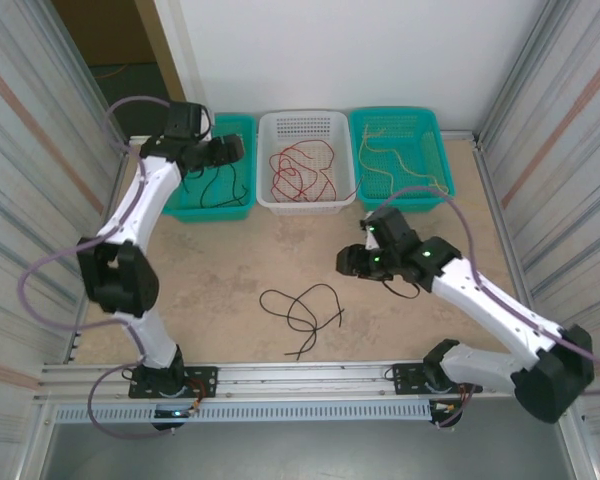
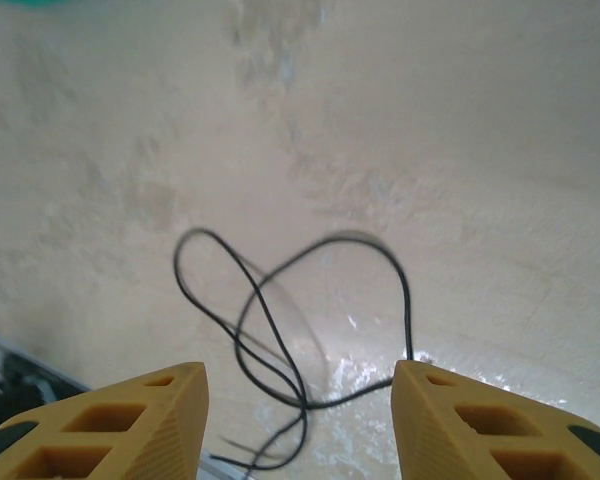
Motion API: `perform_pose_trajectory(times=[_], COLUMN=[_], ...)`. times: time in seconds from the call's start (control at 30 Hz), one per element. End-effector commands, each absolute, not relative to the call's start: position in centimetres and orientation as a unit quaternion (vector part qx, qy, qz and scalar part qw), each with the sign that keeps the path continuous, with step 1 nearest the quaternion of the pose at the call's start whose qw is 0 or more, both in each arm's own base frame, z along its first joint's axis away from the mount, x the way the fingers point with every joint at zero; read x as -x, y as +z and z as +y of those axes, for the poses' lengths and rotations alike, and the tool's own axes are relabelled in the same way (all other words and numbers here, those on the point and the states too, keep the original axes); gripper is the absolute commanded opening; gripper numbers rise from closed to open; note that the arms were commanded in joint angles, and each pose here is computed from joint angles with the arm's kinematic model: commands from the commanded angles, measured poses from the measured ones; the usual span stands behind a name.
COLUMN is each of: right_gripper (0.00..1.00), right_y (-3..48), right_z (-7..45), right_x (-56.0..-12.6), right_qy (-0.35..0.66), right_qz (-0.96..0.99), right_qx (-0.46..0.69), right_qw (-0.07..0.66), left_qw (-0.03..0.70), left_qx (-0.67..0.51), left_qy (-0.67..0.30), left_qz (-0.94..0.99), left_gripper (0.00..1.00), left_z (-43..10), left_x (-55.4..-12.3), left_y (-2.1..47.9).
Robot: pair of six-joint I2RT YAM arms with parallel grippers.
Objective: Untangle the cables
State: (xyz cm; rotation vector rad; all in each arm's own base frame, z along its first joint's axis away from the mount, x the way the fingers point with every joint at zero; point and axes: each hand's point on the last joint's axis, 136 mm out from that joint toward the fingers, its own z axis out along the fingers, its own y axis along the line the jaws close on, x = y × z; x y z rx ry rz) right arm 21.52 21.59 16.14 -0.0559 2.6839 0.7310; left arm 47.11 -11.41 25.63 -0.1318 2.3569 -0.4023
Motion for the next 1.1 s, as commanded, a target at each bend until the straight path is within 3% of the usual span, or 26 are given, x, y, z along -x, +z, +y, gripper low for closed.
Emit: perform_pose_trajectory(times=[0.0, 0.07, 0.23, 0.4, 0.63, 0.77, 0.83, 1.07], right_gripper=[0.57, 0.62, 0.6, 0.47, 0.37, 0.09, 0.0, 0.0], right_y=[14.8, 13.1, 9.7, 6.0, 3.1, 2.5, 3.3, 11.2], right_z=[23.8, 25.3, 27.7, 29.4, 30.5, 30.1, 30.1, 30.9], right_x=[-19.8, -18.8, -17.0, -15.7, -15.6, -16.2, -16.8, -18.8], right_qy=[0.243, 0.243, 0.224, 0.195, 0.172, 0.144, 0.143, 0.193], right_qz=[0.955, 0.957, 0.959, 0.959, 0.961, 0.968, 0.969, 0.957], right_qx=[0.089, 0.116, 0.168, 0.203, 0.206, 0.197, 0.195, 0.208], right_qw=[0.144, 0.104, 0.036, -0.027, -0.07, -0.066, -0.045, 0.063], left_qw=[0.392, 0.386, 0.338, 0.308, 0.359, 0.374, 0.373, 0.349], left_qx=[0.058, 0.053, 0.021, 0.055, 0.061, 0.051, 0.044, 0.036], left_qy=[-0.175, -0.194, -0.261, -0.305, -0.322, -0.336, -0.344, -0.404], left_qz=[0.901, 0.9, 0.904, 0.9, 0.874, 0.863, 0.86, 0.845], left_gripper=[0.81, 0.76, 0.73, 0.67, 0.65, 0.64, 0.64, 0.63], left_z=[-11.7, -12.8, -16.1, -15.8, -14.8, -15.5, -16.1, -18.6], left_x=[-40.8, -36.8, -27.1, -22.2, -21.6, -22.3, -22.6, -23.2], left_y=[29.1, 28.2, 23.4, 19.5, 20.6, 21.8, 22.0, 21.4])
